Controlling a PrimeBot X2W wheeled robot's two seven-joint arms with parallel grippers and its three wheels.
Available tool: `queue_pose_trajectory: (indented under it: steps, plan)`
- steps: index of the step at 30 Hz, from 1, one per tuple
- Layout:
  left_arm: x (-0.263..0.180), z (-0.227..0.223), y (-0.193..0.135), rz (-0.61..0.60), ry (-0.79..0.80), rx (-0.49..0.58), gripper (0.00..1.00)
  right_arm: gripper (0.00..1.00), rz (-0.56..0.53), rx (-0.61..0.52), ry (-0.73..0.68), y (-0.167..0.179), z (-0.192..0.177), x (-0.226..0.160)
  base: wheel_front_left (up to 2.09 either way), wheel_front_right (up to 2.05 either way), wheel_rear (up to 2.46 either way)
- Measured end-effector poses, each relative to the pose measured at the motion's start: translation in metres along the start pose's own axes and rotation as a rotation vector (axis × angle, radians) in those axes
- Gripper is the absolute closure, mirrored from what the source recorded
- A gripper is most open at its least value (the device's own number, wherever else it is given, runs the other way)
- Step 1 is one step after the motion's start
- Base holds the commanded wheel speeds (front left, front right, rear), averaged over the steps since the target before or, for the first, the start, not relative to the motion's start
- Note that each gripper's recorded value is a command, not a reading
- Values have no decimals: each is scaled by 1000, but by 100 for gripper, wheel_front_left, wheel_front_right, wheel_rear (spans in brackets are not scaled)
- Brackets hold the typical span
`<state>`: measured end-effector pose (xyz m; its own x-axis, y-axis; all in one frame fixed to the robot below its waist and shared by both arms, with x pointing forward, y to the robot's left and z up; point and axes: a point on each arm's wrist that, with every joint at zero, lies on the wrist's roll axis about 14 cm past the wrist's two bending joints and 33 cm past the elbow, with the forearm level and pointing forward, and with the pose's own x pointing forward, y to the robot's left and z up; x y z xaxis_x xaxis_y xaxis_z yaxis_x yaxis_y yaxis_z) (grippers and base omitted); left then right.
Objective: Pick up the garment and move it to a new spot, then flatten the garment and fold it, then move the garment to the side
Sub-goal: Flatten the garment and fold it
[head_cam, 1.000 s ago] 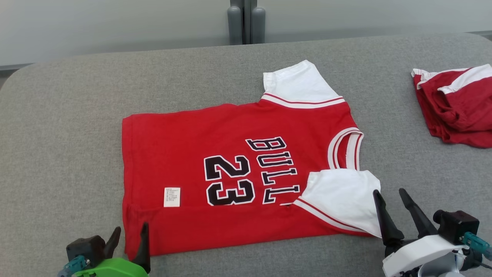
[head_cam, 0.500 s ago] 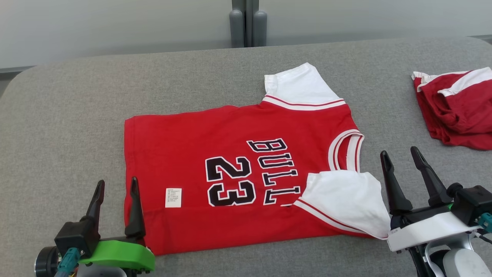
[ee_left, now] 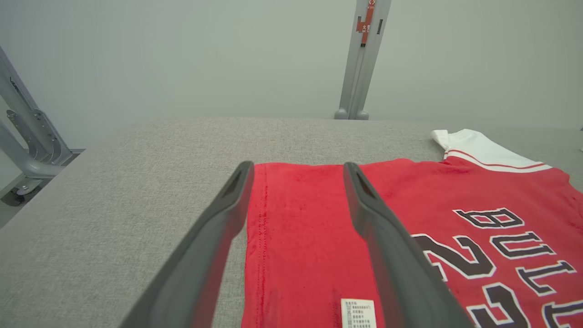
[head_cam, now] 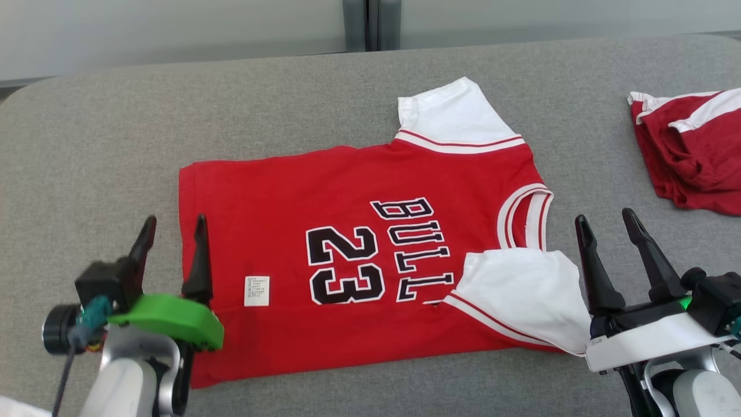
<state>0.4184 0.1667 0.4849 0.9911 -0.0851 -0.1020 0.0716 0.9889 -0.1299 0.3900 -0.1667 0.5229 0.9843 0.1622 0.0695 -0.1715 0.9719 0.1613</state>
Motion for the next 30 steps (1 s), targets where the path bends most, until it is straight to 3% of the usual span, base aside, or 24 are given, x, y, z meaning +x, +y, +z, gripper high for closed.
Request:
queue_pose_trajectory:
  steps: [12, 24, 25, 26, 28, 30]
  plan:
    - [91, -41, 27, -48, 318, 14, 0, 0, -7, 17, 42, -6, -21, 17, 0, 0, 0]
    - [125, -99, 52, -21, 575, -1, 0, 0, -73, 31, 102, -30, -48, 19, 0, 0, 0]
    - [124, -105, 52, -18, 603, -10, 20, 0, -76, 31, 107, -32, -50, 19, 0, 0, 0]
    - [125, -107, 52, -19, 615, -10, 52, 0, -80, 31, 111, -34, -52, 19, 0, 0, 0]
    - [129, -107, 51, -22, 620, -15, 100, 0, -89, 24, 122, -39, -55, 20, 0, 0, 0]
    - [130, -107, 50, -28, 622, -14, 100, 0, -92, 21, 119, -44, -53, 24, 0, 0, 0]
